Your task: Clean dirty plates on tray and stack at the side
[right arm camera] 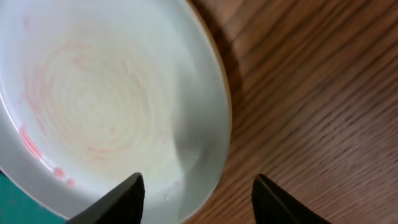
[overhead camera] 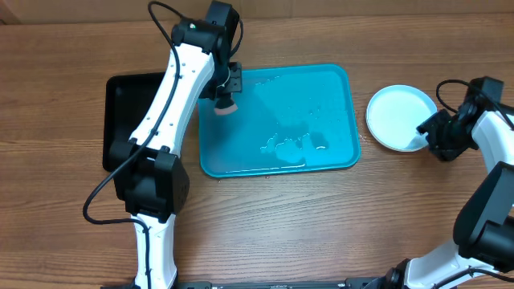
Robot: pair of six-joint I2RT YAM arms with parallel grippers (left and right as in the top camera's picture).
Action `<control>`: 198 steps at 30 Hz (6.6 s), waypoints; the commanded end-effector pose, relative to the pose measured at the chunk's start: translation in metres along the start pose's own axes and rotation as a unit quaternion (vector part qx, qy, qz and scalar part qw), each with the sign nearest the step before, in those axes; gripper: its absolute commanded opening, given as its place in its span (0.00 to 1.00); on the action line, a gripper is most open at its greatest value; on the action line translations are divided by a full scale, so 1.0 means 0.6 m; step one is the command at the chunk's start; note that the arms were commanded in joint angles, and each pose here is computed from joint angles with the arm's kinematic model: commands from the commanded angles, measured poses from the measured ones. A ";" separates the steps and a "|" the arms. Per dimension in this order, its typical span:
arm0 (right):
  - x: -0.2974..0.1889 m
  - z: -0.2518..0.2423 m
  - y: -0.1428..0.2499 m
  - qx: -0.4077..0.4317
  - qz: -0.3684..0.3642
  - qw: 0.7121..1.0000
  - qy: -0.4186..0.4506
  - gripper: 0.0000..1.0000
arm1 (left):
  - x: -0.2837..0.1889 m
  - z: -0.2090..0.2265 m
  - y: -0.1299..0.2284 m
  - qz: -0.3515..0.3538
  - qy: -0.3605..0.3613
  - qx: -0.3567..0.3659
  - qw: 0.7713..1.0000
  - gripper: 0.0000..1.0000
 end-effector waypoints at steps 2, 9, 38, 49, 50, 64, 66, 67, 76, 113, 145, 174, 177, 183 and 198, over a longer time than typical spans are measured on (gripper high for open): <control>-0.044 0.034 0.003 -0.027 -0.007 0.999 -0.027 0.61 | -0.099 0.043 -0.006 -0.079 -0.063 -0.100 0.990 0.04; -0.091 0.092 0.013 -0.086 -0.023 0.995 -0.045 1.00 | -0.138 0.089 0.051 -0.054 -0.163 -0.178 0.969 0.04; -0.084 0.185 0.098 -0.203 -0.029 0.977 -0.054 1.00 | 0.078 0.188 0.105 -0.007 -0.251 -0.463 0.850 0.04; -0.084 0.185 0.099 -0.203 -0.029 0.977 -0.053 1.00 | 0.099 0.216 0.111 -0.002 -0.254 -0.483 0.838 0.04; -0.084 0.185 0.099 -0.203 -0.029 0.977 -0.053 1.00 | 0.099 0.216 0.111 -0.002 -0.254 -0.483 0.838 0.05; -0.084 0.184 0.099 -0.204 -0.027 0.977 -0.052 1.00 | 0.111 0.221 0.082 0.015 -0.203 -0.325 0.923 0.04; -0.084 0.184 0.099 -0.204 -0.027 0.977 -0.052 1.00 | 0.113 0.216 0.080 0.026 -0.189 -0.276 0.942 0.04; -0.084 0.184 0.099 -0.204 -0.027 0.977 -0.052 1.00 | 0.113 0.215 0.080 0.032 -0.185 -0.254 0.949 0.04; -0.084 0.183 0.100 -0.204 -0.026 0.977 -0.051 1.00 | 0.111 0.220 0.080 0.056 -0.192 -0.110 0.974 0.04; -0.083 0.181 0.101 -0.204 -0.023 0.978 -0.048 1.00 | 0.101 0.239 0.085 0.062 -0.251 -0.081 0.963 0.72; -0.434 0.218 0.140 -0.307 -0.169 0.912 -0.212 1.00 | -0.209 0.001 0.090 -0.213 -0.078 0.026 0.974 1.00; -0.528 0.135 0.205 -0.342 -0.337 0.829 -0.287 1.00 | -0.203 0.000 0.090 -0.208 -0.080 0.027 0.974 1.00; -0.500 0.102 0.226 -0.355 -0.378 0.797 -0.310 1.00 | -0.203 0.000 0.090 -0.208 -0.080 0.027 0.974 1.00; -0.400 0.028 0.272 -0.383 -0.447 0.731 -0.345 1.00 | -0.203 0.000 0.090 -0.208 -0.080 0.027 0.974 1.00; -0.188 -0.059 0.326 -0.387 -0.510 0.650 -0.410 1.00 | -0.203 0.000 0.090 -0.208 -0.080 0.027 0.974 1.00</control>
Point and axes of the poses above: each gripper's point midway between its finger pads, its own x axis out along the fingers, its own z axis along the line the jaws close on, y = z × x, the point moved 7 cm from there along -x, back along the fingers, and after that the axes turned 5 degrees about x, right-handed, at the moved point
